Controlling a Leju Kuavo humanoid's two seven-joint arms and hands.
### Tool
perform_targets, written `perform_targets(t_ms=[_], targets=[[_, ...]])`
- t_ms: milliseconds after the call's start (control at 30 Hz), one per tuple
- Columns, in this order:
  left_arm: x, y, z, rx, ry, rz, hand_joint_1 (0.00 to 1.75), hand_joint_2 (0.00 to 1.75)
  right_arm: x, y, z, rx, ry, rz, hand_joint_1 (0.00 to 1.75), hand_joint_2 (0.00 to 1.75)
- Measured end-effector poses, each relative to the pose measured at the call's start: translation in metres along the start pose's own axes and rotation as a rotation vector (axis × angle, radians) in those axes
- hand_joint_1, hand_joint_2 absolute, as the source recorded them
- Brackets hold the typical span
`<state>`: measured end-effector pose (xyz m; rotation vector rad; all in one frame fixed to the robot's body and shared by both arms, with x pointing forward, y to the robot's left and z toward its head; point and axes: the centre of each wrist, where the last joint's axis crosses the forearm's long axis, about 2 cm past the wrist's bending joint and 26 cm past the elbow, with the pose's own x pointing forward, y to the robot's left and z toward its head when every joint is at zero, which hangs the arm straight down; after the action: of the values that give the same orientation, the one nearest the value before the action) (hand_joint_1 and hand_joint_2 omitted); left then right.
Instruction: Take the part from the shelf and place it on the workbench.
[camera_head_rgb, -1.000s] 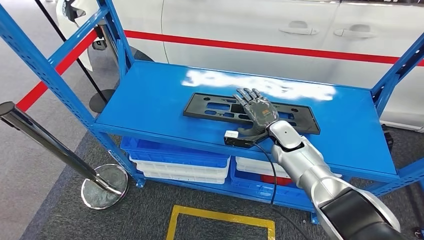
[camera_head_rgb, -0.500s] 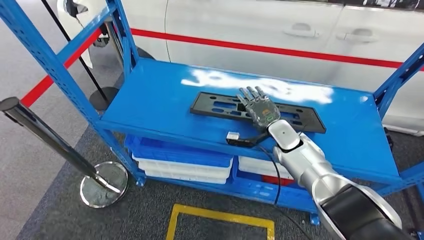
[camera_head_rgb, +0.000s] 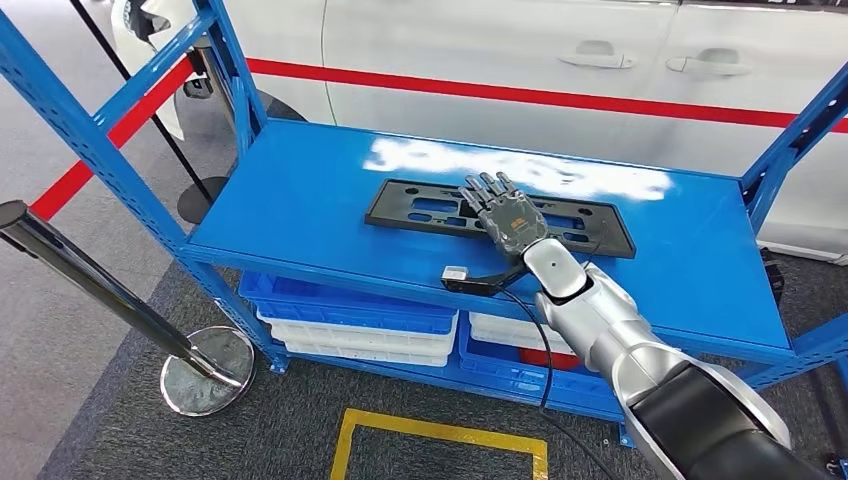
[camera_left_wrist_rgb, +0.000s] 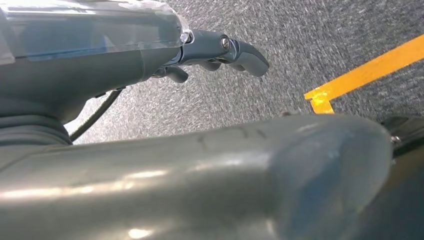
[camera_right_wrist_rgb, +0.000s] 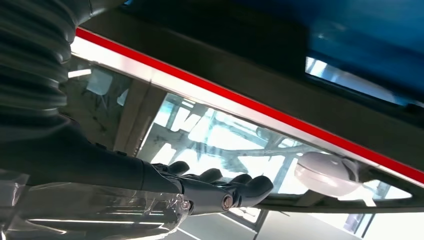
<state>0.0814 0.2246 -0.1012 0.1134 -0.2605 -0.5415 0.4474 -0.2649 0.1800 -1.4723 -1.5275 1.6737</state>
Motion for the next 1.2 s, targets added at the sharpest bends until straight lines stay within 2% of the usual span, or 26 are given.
perform_targets(t_ms=[167, 400, 433, 500, 567, 633, 800, 1200], targets=[[-0.001, 0.0, 0.0, -0.001, 0.001, 0.0, 0.0, 0.0, -0.011, 0.005, 0.006, 0.016, 0.002, 0.033, 0.0, 1.75], [0.002, 0.002, 0.0, 0.006, -0.002, -0.003, 0.0, 0.0, -0.013, 0.004, 0.004, 0.063, 0.0, 0.145, 0.0, 1.75], [0.002, 0.002, 0.0, 0.006, -0.001, -0.003, 0.0, 0.0, -0.013, 0.004, 0.003, 0.074, -0.005, 0.152, 0.06, 1.75], [0.002, 0.002, 0.0, 0.007, 0.001, 0.0, 0.0, 0.0, -0.014, 0.003, 0.002, 0.086, -0.013, 0.156, 0.69, 1.75], [0.002, 0.002, 0.0, 0.007, 0.0, 0.003, 0.0, 0.0, -0.012, 0.001, 0.0, 0.091, -0.024, 0.151, 1.44, 1.75], [0.002, 0.002, 0.0, 0.007, 0.0, 0.004, 0.0, 0.0, -0.008, 0.001, -0.002, 0.096, -0.041, 0.144, 1.62, 1.75], [0.002, 0.002, 0.0, 0.007, -0.001, 0.001, 0.0, 0.0, -0.004, 0.0, -0.003, 0.088, -0.08, 0.13, 1.61, 1.75], [0.002, 0.002, 0.0, 0.008, -0.002, -0.006, 0.0, 0.0, -0.004, -0.006, -0.007, 0.05, -0.079, 0.131, 1.65, 1.75]])
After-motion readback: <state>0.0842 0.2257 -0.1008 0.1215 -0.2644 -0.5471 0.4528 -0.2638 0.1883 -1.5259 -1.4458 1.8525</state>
